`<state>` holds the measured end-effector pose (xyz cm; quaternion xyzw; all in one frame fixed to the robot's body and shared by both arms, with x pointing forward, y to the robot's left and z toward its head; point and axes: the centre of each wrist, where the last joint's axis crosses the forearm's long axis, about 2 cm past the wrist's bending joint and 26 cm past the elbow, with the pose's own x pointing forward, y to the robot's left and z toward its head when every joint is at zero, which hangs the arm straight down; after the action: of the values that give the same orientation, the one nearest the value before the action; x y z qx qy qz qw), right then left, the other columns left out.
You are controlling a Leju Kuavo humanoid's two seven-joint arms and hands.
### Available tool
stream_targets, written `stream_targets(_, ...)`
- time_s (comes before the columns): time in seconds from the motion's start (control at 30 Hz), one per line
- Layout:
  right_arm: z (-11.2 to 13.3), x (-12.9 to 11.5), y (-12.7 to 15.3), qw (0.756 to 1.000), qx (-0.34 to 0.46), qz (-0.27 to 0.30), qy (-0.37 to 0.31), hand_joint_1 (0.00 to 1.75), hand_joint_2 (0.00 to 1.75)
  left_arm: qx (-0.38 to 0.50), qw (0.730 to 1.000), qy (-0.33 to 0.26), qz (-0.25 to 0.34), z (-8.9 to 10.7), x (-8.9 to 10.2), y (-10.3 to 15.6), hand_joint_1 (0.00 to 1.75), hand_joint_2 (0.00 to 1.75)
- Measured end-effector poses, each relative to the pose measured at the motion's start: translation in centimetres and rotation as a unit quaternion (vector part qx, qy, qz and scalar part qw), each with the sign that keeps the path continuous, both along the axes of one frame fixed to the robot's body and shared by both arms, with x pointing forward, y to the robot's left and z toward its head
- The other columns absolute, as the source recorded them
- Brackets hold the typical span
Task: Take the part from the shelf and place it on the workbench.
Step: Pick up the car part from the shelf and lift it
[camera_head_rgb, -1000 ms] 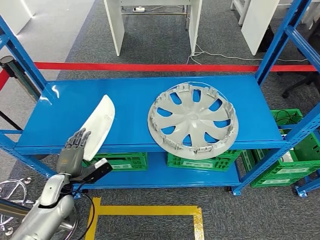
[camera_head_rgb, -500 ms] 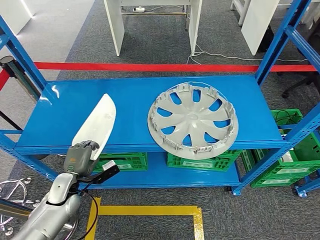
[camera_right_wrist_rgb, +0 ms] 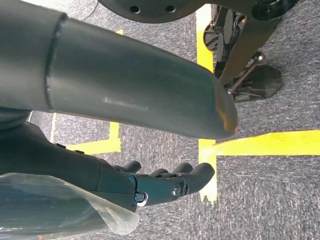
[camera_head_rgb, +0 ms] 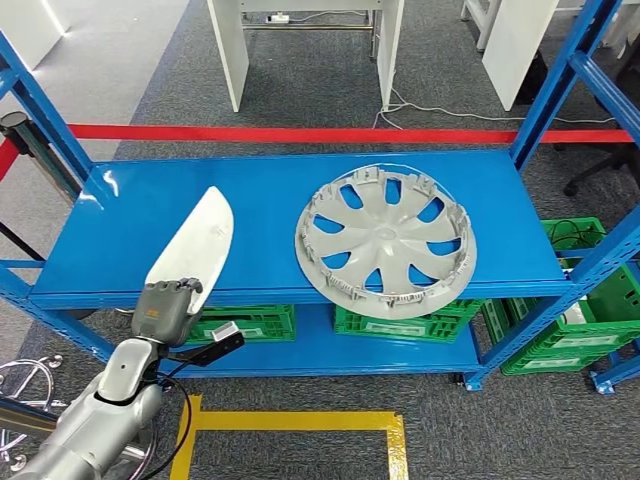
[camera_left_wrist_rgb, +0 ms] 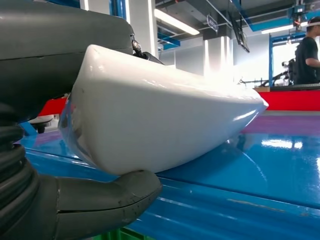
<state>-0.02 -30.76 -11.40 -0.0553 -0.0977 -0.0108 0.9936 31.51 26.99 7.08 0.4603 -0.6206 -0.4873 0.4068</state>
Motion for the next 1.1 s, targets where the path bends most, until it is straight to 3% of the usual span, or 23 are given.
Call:
stream_targets(0.37,0.0,0.0,0.1,1.000,0.002,-0.001,-0.001,0.00,0.00,0.040,0.999,-0.027,0.000,0.2,0.1,0.4,1.75,1.75)
stream_targets(0.73,0.0,0.0,0.2,1.000,0.010,-0.002,-0.005,0.00,0.00,0.170,0.970,-0.172,-0.018,5.1,2.0,2.9,1.75,1.75)
stream_targets(1.1,0.0,0.3,0.4,1.000,0.013,-0.003,-0.012,0.00,0.00,0.185,0.958,-0.217,-0.033,7.1,2.7,2.2,1.75,1.75)
